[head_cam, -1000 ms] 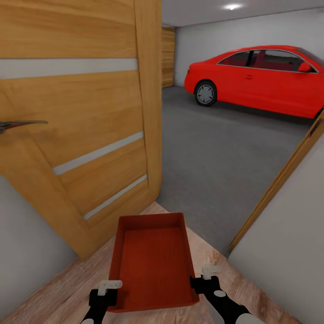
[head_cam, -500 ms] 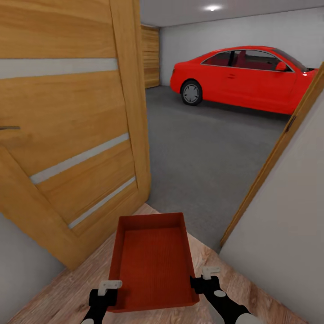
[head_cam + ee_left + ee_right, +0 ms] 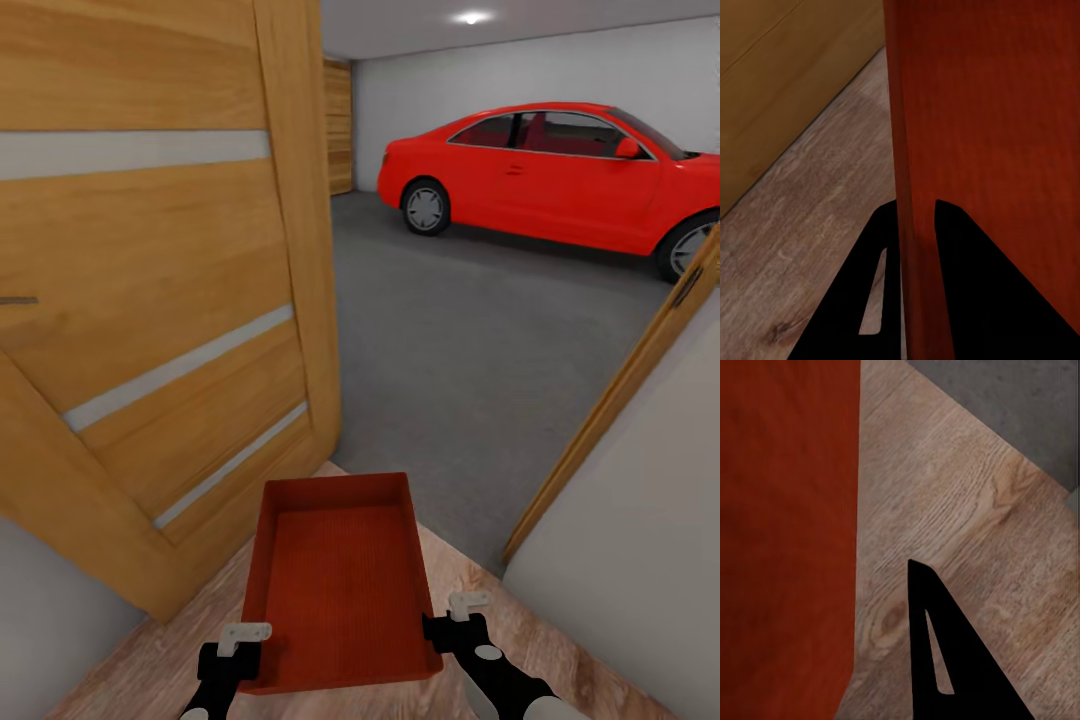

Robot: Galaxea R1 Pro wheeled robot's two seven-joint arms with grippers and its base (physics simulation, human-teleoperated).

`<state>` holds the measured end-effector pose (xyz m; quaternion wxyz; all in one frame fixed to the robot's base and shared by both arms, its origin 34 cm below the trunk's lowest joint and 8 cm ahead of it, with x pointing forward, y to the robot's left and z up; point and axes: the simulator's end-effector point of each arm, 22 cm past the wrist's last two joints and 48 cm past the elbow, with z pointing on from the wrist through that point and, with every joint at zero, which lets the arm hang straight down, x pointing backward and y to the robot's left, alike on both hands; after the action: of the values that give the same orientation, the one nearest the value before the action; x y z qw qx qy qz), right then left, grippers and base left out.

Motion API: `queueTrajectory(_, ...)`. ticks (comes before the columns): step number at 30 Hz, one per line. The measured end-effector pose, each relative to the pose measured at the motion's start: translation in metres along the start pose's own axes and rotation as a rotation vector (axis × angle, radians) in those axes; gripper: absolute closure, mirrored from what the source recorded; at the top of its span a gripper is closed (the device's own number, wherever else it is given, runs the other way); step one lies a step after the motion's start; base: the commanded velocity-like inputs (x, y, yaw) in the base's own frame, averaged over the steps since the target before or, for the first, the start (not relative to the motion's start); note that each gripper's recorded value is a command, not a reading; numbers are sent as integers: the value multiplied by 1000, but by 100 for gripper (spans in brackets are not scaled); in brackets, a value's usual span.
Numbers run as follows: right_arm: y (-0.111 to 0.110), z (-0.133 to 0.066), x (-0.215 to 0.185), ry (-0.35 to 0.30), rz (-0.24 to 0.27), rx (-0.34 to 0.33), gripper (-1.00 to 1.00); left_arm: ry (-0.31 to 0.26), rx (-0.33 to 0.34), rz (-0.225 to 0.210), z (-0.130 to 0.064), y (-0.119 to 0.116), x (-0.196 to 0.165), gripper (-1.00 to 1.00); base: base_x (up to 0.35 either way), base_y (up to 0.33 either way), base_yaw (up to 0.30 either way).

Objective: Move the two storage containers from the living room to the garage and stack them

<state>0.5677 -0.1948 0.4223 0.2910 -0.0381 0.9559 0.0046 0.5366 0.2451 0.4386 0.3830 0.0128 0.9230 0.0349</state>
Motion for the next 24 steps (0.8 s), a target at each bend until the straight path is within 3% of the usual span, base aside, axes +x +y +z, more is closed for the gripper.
queueTrajectory(19,0,-2,-6,-12,0,1,100,-12,-1,-1,-1,0,-6,100,2,1,-221)
queueTrajectory(24,0,-3,-7,-14,0,1,100,-13,-1,-1,-1,0,-7,100,0,69,-104)
